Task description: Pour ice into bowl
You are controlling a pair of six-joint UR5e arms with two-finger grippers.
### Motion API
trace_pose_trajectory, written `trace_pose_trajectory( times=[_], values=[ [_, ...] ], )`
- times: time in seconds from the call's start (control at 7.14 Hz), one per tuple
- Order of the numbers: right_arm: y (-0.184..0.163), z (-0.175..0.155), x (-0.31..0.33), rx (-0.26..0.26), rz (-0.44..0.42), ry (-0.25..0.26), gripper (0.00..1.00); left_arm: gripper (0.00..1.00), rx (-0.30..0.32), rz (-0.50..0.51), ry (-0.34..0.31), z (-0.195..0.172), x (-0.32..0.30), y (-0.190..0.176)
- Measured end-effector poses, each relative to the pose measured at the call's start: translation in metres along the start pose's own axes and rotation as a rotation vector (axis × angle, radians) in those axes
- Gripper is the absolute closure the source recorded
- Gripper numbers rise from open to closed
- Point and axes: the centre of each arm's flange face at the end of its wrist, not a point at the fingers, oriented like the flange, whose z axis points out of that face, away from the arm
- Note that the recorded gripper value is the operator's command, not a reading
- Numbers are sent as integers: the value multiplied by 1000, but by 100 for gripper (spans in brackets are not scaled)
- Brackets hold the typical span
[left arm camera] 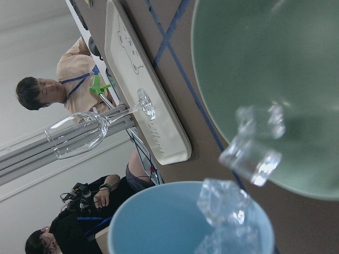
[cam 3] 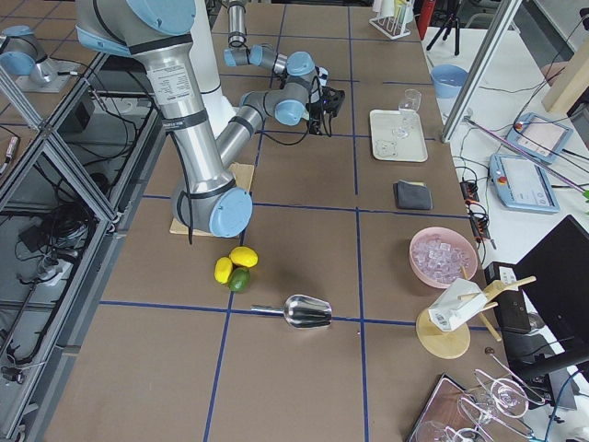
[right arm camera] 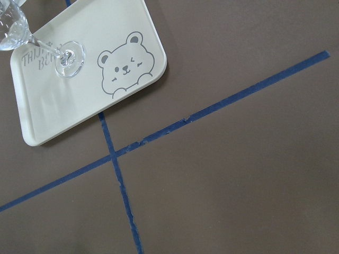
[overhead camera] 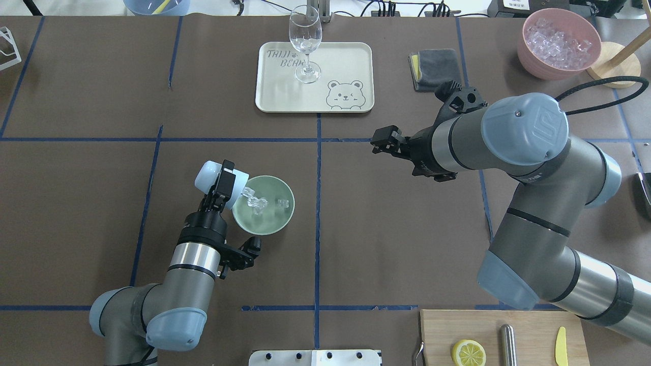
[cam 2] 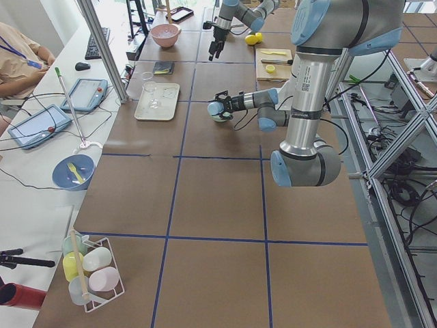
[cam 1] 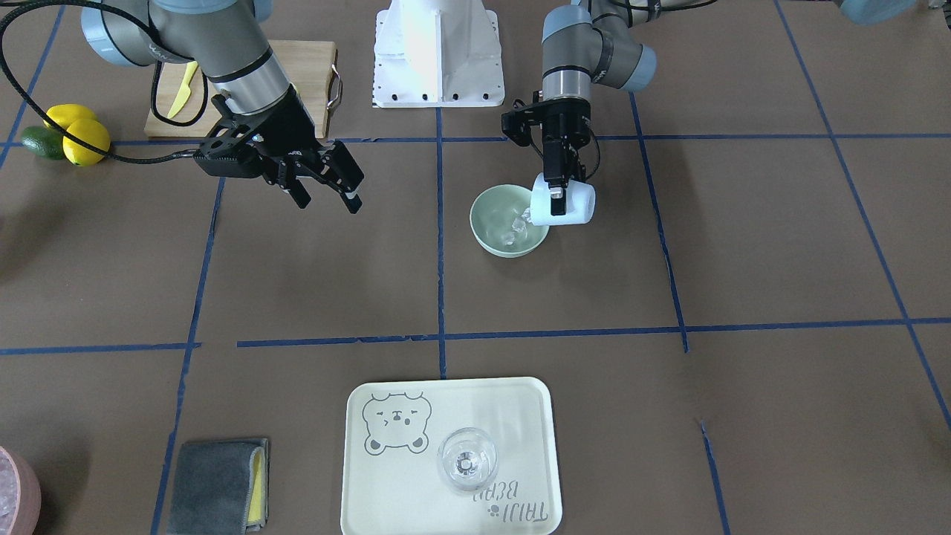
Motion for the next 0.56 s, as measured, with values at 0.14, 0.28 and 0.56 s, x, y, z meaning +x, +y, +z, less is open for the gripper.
trace_pose_trajectory(
  times=[0.14, 0.28, 0.56],
  values=[
    [0, 0, 1, 0, 2, 2, 0, 100, -15, 68, -6, -1, -2, -2],
    [0, 1, 2, 0, 3, 4, 0, 100, -20, 92, -8, -3, -3, -3],
    [-1, 2, 5, 0, 3, 10, 0, 100, -16, 60, -16, -6, -8, -2]
  ],
)
